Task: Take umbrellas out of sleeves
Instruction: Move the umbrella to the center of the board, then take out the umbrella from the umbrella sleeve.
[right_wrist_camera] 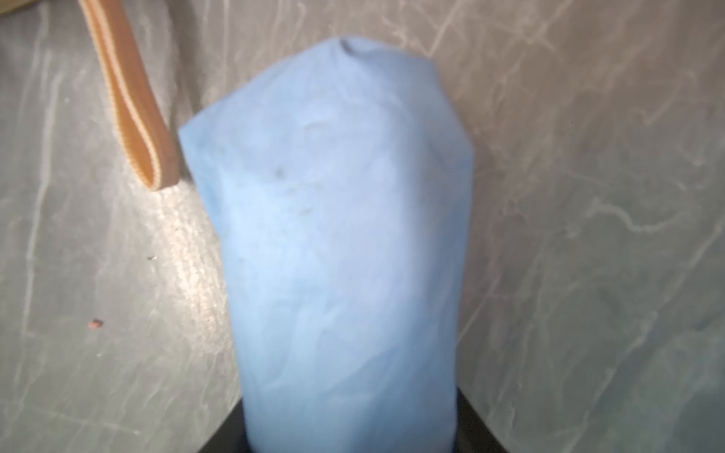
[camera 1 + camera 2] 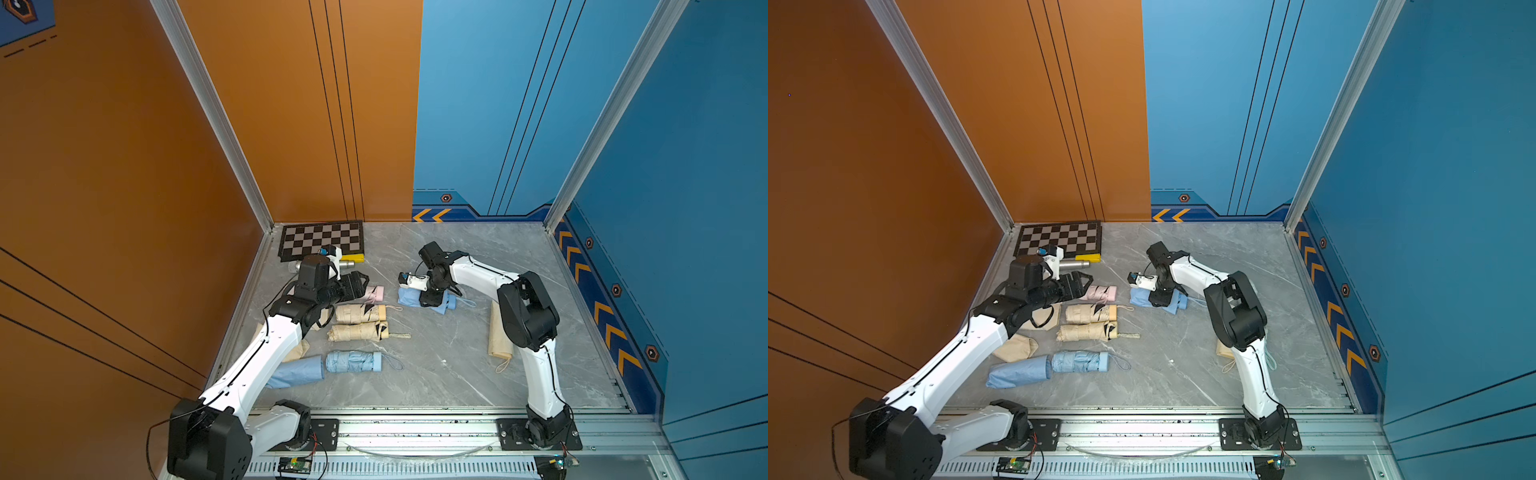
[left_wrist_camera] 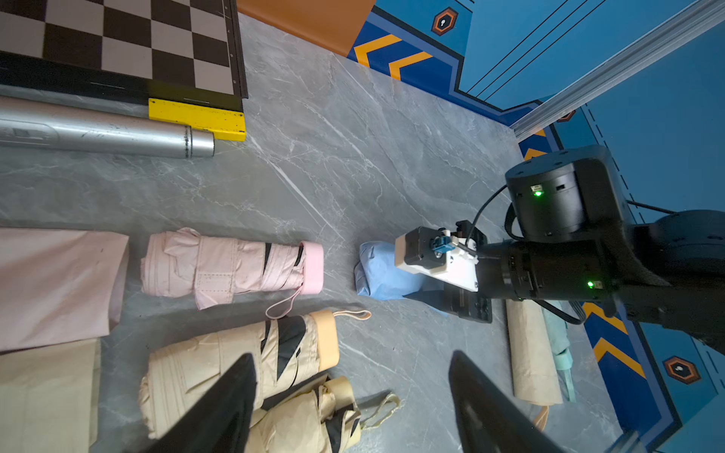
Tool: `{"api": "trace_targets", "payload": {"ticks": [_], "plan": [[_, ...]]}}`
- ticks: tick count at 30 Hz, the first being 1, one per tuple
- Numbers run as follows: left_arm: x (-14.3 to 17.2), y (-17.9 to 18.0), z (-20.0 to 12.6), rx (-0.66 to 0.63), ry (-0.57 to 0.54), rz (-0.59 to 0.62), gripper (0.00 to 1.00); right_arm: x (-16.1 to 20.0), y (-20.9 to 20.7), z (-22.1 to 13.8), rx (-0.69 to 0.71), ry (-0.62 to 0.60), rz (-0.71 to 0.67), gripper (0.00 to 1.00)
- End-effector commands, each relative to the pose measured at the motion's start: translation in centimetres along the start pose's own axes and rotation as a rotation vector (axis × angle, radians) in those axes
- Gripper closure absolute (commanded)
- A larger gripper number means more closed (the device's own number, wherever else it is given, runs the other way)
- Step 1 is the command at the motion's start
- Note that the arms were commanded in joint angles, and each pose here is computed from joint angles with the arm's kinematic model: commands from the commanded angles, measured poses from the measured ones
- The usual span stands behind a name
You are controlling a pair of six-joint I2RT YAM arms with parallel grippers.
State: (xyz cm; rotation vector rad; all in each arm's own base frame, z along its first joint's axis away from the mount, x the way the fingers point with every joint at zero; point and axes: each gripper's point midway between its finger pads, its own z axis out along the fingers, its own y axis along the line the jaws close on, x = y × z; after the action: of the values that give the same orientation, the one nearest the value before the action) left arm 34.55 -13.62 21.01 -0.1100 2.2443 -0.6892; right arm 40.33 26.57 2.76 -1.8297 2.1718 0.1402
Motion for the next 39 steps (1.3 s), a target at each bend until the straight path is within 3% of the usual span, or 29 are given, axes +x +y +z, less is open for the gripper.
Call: {"api": "trace_targets", "payload": {"ticks": [1,7,12,15,18,21,28,33,39], "plan": [[-1.2,-1.1,0.9,0.072,0.004,0.009,0.26,0.6,-0.2,0.6,-0.042,0.024,-0.209,0.56],[-2.1,-1.6,3.0,0.112,0.023,0.008,0.35,-0.8,-1.6,1.1,-0.034,-0.019,-0.277,0.54],[-2.1,-1.2,4.5,0.106,0.047,0.006,0.38,-0.9,-2.3,2.2,-0.030,-0.011,-0.258,0.44],[-1.5,-0.9,5.5,0.102,0.069,-0.002,0.40,-1.1,-2.4,2.4,-0.033,-0.020,-0.254,0.30],[-0.9,-0.8,6.3,0.103,0.093,-0.005,0.40,-2.0,-2.7,1.4,-0.024,-0.060,-0.223,0.00],[-1.7,-1.3,6.8,0.105,0.083,0.015,0.41,-3.3,-3.6,-0.5,0.015,-0.125,-0.192,0.00],[-0.5,-2.0,8.9,0.104,0.133,0.006,0.44,-6.5,-4.5,-9.1,0.167,-0.393,-0.066,0.00],[1.1,-2.8,10.7,0.118,0.196,-0.017,0.45,-6.0,-5.0,-13.1,0.228,-0.479,0.185,0.00],[2.7,-2.6,12.6,0.061,0.258,-0.026,0.46,-3.2,-6.6,-16.2,0.407,-0.557,0.496,0.00]]}}
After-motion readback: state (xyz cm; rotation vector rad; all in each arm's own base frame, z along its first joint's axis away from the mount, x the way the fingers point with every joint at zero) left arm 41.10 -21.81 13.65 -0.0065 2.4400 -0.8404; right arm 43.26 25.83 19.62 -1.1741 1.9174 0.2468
